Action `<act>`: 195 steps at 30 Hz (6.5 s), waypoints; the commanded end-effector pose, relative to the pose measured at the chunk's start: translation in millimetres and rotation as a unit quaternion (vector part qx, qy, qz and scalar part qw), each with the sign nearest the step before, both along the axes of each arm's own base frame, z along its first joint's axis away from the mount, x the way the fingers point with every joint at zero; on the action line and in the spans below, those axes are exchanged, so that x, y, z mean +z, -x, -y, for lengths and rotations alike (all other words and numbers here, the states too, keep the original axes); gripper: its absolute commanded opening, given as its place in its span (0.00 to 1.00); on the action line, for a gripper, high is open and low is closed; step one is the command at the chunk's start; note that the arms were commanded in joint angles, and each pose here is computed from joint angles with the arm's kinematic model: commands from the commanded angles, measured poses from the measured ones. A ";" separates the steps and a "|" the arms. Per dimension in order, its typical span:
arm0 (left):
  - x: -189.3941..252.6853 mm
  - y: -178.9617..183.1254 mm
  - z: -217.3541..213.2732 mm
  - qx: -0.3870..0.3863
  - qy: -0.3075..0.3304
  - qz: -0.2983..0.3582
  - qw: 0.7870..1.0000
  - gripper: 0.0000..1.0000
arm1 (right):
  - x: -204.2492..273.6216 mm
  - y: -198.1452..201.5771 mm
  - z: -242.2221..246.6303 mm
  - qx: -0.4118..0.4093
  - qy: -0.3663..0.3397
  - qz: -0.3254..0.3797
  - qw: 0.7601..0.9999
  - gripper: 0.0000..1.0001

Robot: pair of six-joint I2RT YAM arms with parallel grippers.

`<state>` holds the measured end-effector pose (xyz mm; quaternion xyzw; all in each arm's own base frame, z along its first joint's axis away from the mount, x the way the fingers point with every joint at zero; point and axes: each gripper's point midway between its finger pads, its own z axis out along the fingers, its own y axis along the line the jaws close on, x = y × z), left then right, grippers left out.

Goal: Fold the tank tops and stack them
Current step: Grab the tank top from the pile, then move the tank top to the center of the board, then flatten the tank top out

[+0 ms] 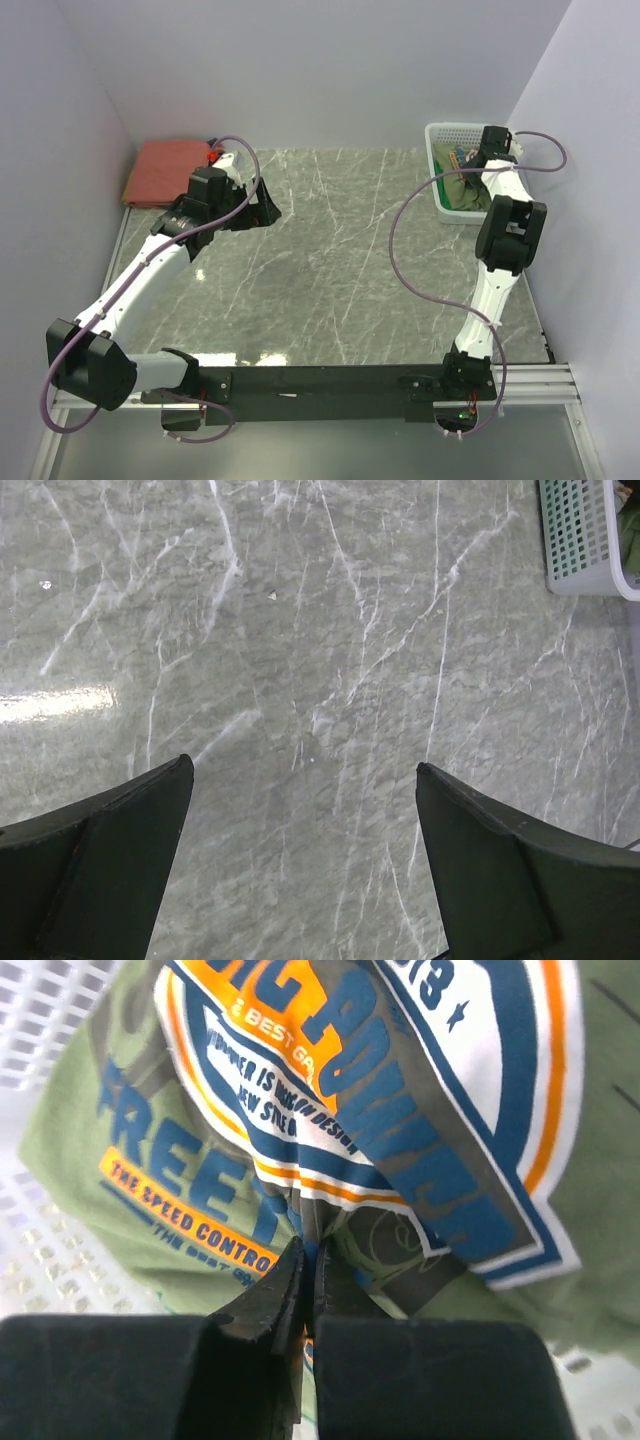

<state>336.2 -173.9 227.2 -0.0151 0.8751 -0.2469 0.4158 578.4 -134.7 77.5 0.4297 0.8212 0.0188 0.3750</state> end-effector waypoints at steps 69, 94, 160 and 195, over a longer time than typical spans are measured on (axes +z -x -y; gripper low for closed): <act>-127.0 41.8 140.1 -0.037 0.011 -0.094 0.995 0.01 | 6.0 319.1 -217.6 0.228 0.015 0.060 0.972 0.76; -87.8 30.0 27.4 0.114 0.051 -0.061 0.990 0.01 | -12.8 326.0 -328.2 0.361 -0.016 0.049 0.931 0.63; -73.1 13.9 -84.8 0.209 0.243 -0.108 0.941 0.57 | 82.2 270.3 -274.4 0.327 -0.027 0.101 0.939 0.39; -187.3 142.3 -30.0 0.278 0.070 -0.296 0.911 0.43 | 52.8 244.9 -239.2 0.248 0.032 0.068 0.966 0.67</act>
